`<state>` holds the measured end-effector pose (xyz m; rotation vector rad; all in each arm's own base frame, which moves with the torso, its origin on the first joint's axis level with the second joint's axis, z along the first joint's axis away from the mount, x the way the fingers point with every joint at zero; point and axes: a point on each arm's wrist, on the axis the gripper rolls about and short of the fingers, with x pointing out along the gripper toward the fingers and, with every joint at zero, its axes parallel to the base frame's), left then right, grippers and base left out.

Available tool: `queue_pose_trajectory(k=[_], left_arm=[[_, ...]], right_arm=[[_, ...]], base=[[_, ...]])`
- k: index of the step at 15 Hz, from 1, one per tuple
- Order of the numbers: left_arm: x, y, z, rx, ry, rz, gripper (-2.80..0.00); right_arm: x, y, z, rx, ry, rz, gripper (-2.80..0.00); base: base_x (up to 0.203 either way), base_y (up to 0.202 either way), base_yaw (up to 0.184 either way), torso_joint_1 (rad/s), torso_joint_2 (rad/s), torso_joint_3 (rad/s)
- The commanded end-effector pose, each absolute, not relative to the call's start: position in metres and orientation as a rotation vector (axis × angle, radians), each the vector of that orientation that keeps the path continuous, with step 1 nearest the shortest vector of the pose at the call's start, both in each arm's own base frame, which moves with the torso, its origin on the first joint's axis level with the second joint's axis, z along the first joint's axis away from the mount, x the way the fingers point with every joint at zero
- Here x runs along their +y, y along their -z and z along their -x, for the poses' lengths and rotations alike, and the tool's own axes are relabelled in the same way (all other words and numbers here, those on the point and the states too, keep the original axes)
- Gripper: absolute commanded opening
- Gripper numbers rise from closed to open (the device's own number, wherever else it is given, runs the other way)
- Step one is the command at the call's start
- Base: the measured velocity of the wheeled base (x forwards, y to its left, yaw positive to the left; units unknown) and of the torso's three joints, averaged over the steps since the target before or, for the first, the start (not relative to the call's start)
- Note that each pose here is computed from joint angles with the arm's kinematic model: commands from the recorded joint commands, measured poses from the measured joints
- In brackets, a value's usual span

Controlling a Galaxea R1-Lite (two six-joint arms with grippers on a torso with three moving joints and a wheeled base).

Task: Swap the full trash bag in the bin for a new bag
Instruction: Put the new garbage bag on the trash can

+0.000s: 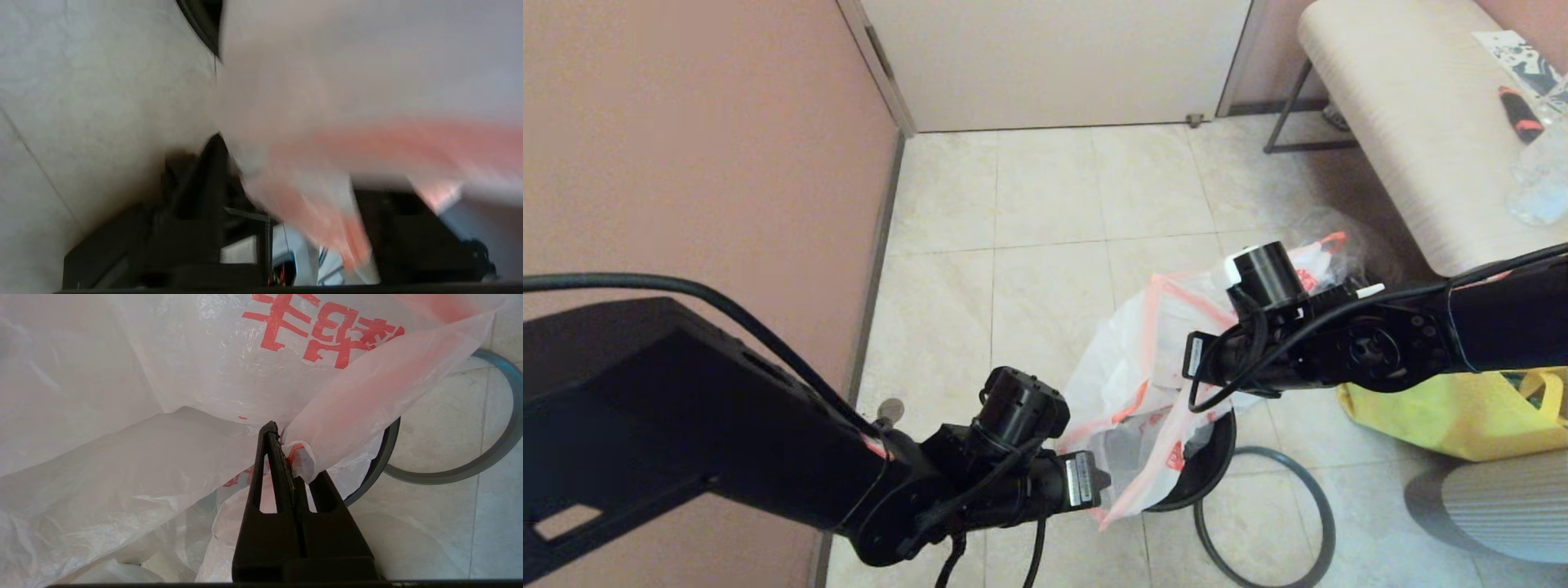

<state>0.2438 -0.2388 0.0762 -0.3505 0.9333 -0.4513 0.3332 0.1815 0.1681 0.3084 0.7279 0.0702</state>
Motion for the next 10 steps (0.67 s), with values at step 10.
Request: queue_pose_trajectory(k=[10], left_arm=[[-0.225, -0.146, -0.345, 0.702, 0.276, 0.433, -2.80]], right_arm=[[0.171, -0.220, -0.336, 0.582, -0.140, -0.373, -2.80]], base=[[0.000, 0.000, 0.000, 0.000, 0.00, 0.000]])
